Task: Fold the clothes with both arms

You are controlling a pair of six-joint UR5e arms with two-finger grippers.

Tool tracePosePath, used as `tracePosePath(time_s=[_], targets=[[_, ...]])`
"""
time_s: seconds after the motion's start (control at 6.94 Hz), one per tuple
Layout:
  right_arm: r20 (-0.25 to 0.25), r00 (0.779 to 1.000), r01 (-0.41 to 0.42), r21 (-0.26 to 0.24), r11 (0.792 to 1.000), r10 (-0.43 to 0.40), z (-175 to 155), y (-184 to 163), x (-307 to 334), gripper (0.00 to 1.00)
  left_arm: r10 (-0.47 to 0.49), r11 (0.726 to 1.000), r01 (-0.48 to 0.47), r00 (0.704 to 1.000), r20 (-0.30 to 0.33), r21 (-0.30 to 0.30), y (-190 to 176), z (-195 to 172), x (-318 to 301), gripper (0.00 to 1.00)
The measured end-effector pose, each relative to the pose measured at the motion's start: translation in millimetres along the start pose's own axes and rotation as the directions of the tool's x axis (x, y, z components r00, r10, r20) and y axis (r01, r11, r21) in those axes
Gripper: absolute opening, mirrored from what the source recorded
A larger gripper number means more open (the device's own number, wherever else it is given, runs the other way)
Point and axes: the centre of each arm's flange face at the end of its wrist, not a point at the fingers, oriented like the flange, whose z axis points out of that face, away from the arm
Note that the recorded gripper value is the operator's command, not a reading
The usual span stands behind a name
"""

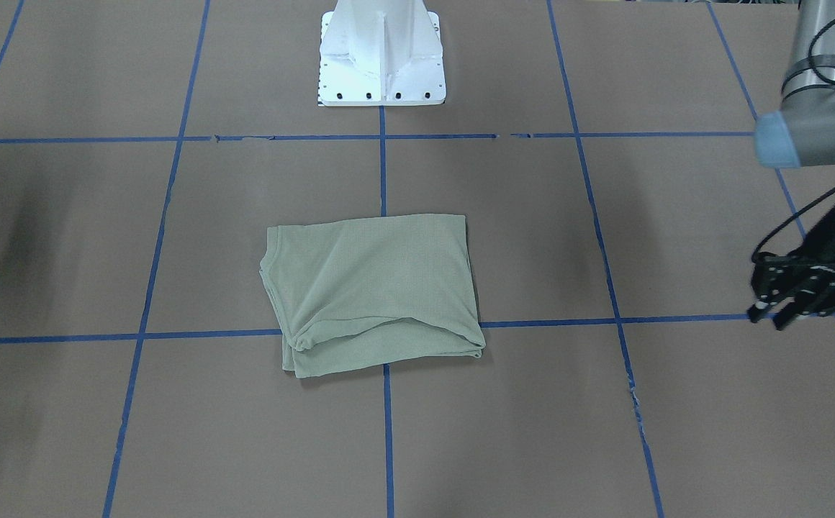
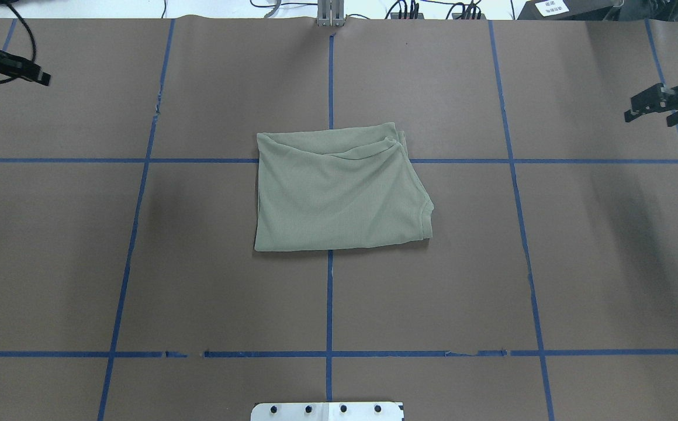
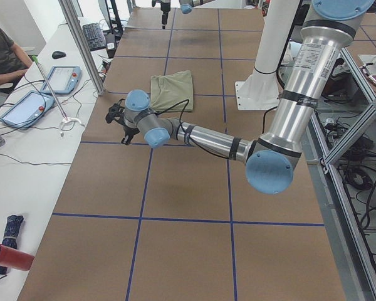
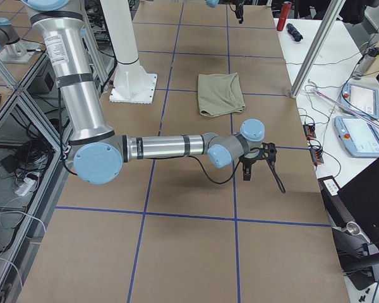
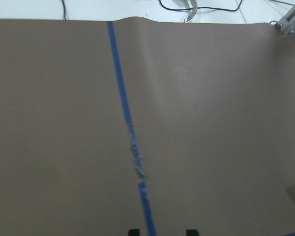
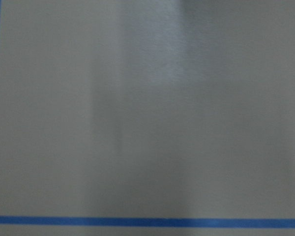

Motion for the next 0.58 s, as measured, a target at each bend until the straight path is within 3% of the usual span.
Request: tracePosePath(time_s=[0.29,0.58], targets=[[-0.018,0.999,0.046,-0.021,0.999,-0.046,-21.6,17.9,65.7,1.0,0.064,0.996,-0.057,0.994,0.092,-0.072,8.6,-57.1,-93.4,0.47],[-0.047,0.998,0.042,-0.061,0.997,-0.045,-45.6,19.2,102.7,1.0,0.0,0.993,0.013,0.994,0.108,-0.119,26.6,-90.2,-143.1,0.47]])
